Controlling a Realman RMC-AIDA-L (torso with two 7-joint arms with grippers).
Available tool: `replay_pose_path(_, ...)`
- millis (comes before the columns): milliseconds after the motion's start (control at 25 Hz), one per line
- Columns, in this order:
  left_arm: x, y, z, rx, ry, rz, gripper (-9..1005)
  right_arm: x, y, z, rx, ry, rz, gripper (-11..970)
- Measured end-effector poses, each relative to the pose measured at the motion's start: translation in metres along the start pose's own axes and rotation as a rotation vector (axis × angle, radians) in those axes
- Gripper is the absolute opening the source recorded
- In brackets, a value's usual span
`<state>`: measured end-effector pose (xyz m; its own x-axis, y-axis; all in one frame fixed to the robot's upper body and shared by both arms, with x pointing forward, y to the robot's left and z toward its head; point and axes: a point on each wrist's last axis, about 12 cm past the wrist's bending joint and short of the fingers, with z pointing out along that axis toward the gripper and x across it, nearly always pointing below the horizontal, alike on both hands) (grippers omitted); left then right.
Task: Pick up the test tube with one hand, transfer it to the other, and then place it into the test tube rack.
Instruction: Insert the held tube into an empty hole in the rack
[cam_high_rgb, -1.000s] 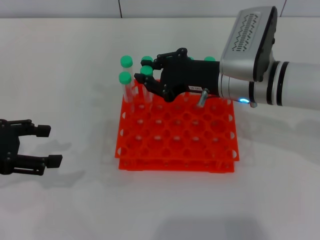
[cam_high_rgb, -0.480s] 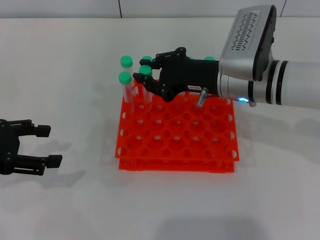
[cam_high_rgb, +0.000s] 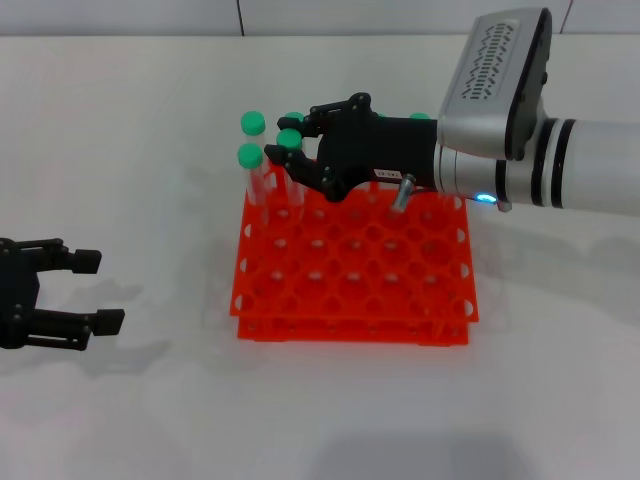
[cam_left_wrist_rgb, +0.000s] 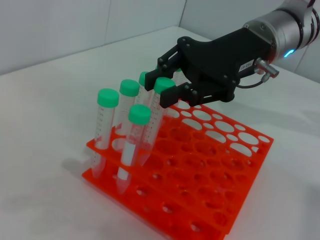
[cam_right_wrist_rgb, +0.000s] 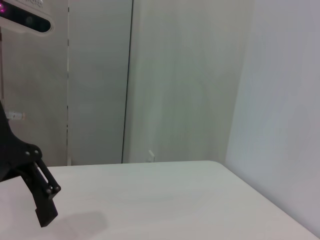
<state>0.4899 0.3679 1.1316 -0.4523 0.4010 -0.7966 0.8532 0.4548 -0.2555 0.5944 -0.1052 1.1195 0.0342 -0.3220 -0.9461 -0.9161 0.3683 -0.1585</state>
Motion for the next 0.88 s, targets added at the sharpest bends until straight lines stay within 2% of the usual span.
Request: replay_pose_path(880,0.0000,0.0002,0.0000,-0.001,0.000,0.000,888,-0.0010,0.0007,0.0002,-0.008,-0.005,-0.001,361)
